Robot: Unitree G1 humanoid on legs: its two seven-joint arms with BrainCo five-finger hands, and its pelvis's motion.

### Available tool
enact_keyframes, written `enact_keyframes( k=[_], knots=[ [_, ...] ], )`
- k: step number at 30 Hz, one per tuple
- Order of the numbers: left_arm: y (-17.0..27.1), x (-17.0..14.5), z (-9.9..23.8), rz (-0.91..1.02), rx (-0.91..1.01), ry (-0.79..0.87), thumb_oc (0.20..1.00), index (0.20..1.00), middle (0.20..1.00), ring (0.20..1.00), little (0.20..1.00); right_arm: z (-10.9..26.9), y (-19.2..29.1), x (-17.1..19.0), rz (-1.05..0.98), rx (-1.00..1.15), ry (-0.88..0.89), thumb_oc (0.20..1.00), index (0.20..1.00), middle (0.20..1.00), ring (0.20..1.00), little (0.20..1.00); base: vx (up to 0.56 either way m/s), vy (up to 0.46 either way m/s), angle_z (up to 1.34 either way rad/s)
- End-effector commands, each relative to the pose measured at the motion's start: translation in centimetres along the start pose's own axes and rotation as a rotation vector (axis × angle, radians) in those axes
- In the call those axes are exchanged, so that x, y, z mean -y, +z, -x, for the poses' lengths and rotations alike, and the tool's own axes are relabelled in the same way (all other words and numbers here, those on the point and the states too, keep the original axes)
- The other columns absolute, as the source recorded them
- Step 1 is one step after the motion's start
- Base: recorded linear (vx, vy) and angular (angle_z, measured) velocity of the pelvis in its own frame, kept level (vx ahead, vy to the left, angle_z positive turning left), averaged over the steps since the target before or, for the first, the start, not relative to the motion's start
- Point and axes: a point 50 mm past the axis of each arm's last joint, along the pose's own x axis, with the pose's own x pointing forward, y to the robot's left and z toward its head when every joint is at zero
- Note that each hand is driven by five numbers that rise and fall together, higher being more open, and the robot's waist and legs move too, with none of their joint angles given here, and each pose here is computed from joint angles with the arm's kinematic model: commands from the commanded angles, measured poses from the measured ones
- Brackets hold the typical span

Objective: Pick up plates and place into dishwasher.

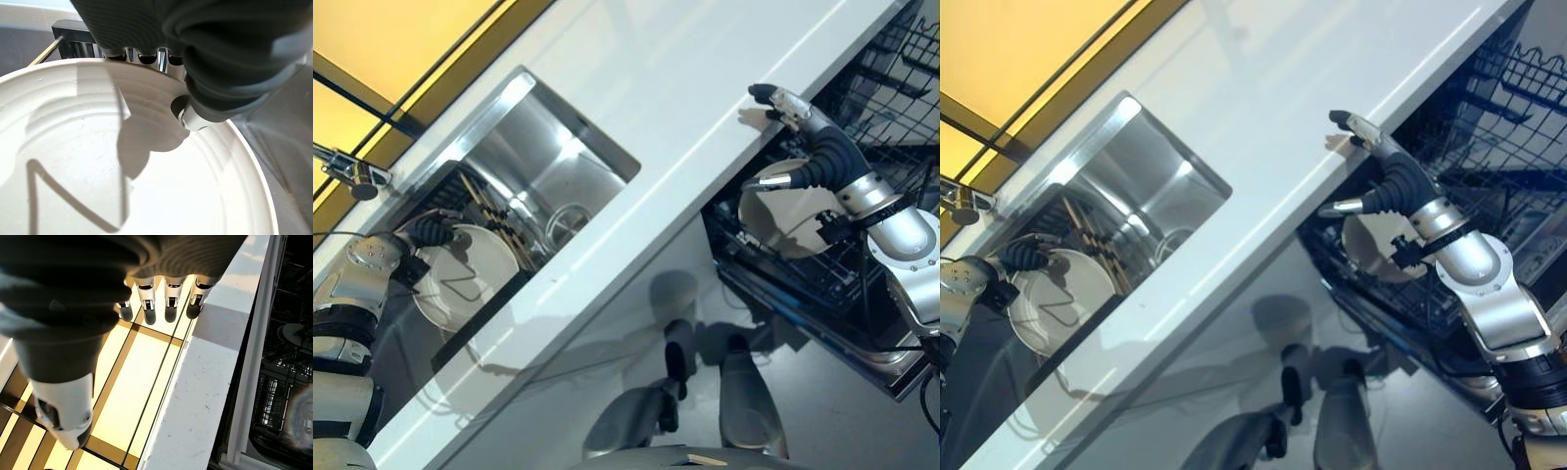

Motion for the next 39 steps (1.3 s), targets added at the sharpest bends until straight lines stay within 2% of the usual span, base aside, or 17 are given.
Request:
enact_keyframes(
  k=[1, 16, 20, 24, 28, 31, 39],
  knots=[
    [-2.9, 1.7, 0.8, 0.022, -0.078, -0.126, 0.2, 0.2, 0.2, 0.2, 0.2, 1.2, -0.6, -0.1, -0.055, 0.001, -0.04, 1.0, 1.0, 1.0, 1.0, 1.0, 0.02, -0.11, 0.05],
    [-2.4, -4.0, 4.5, -0.164, -0.125, 0.07, 0.2, 0.2, 0.2, 0.2, 0.2, 2.6, -2.5, -2.5, -0.178, -0.045, -0.13, 1.0, 1.0, 1.0, 1.0, 1.0, -0.01, -0.171, 0.09],
    [-1.5, -5.9, 5.8, -0.24, -0.108, 0.168, 0.2, 0.2, 0.2, 0.2, 0.2, 2.6, -2.8, -3.3, -0.223, -0.059, -0.162, 1.0, 1.0, 1.0, 1.0, 1.0, -0.05, -0.196, 0.14],
    [-0.6, -8.1, 7.3, -0.261, -0.052, 0.378, 0.2, 0.2, 0.2, 0.2, 0.2, 2.9, -3.0, -3.9, -0.252, -0.069, -0.195, 1.0, 1.0, 1.0, 1.0, 1.0, -0.05, -0.158, 0.08],
    [0.0, -9.1, 9.1, -0.279, 0.078, 0.666, 0.2, 0.2, 0.2, 0.2, 0.2, 3.4, -3.4, -4.4, -0.28, -0.082, -0.248, 1.0, 1.0, 1.0, 1.0, 1.0, -0.06, -0.167, 0.11],
    [0.4, -8.5, 10.1, -0.24, 0.202, 0.838, 0.2, 0.2, 0.2, 0.2, 0.2, 3.6, -3.4, -4.9, -0.295, -0.083, -0.278, 1.0, 1.0, 1.0, 1.0, 1.0, -0.06, -0.134, 0.14],
    [1.2, -5.3, 10.7, -0.128, 0.389, 1.124, 0.2, 0.2, 0.2, 0.2, 0.2, 4.1, -3.4, -6.5, -0.351, -0.088, -0.307, 1.0, 1.0, 1.0, 1.0, 1.0, -0.01, -0.077, 0.07]
  ],
)
